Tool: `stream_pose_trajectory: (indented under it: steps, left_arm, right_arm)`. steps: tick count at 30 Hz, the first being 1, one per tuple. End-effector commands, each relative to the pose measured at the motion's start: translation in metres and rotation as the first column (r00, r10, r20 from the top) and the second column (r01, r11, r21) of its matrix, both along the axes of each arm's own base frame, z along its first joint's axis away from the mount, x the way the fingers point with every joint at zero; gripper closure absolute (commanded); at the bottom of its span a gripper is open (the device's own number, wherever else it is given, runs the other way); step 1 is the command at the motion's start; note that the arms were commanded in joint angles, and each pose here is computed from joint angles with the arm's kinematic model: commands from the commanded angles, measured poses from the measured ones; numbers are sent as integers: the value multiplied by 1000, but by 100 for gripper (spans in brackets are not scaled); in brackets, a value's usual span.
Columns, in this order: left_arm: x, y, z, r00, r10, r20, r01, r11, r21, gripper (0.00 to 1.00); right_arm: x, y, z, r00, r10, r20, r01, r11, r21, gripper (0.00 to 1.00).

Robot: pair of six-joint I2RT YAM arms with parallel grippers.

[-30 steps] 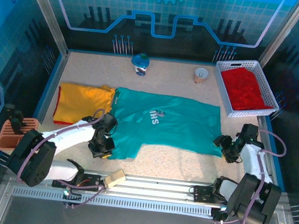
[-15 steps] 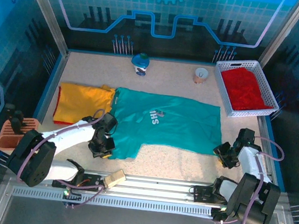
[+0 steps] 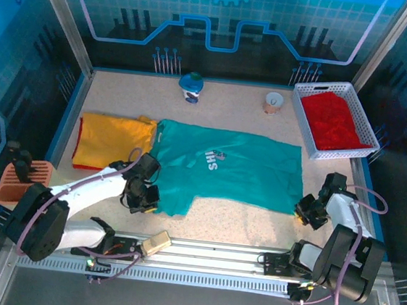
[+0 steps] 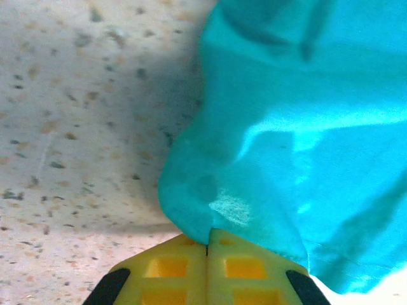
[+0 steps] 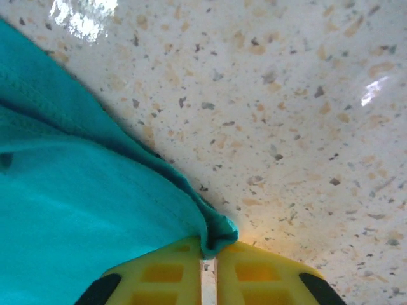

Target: Fold and stack the t-shirts

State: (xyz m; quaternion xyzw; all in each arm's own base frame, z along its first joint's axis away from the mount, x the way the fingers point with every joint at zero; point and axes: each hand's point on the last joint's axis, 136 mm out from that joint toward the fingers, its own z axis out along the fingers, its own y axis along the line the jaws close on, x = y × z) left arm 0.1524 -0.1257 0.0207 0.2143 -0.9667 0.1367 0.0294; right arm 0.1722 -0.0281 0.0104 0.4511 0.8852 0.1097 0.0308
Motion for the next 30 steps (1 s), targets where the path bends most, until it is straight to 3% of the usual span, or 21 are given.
stream_pose_trajectory:
  steps: [1, 6, 12, 20, 30]
  left_arm:
    - [-6, -10, 9, 1000, -19, 2, 19, 998, -54, 100]
    - [-6, -20, 36, 999, -24, 42, 29, 992, -124, 100]
    - [17, -29, 77, 989, -39, 141, 61, 986, -152, 100]
    - [67, -23, 106, 976, -30, 217, 69, 982, -176, 100]
    - [138, -7, 149, 947, 22, 320, 47, 977, -207, 100]
  right_arm:
    - [35, -1, 2, 989, 30, 146, -32, 999, 15, 96]
    - [36, 0, 11, 988, 25, 150, -29, 999, 26, 100]
    - [52, 6, 30, 980, 17, 196, -37, 994, 98, 100]
    - [84, -2, 51, 969, 4, 247, -37, 991, 127, 100]
    - [123, -14, 46, 968, 10, 250, -48, 988, 148, 100]
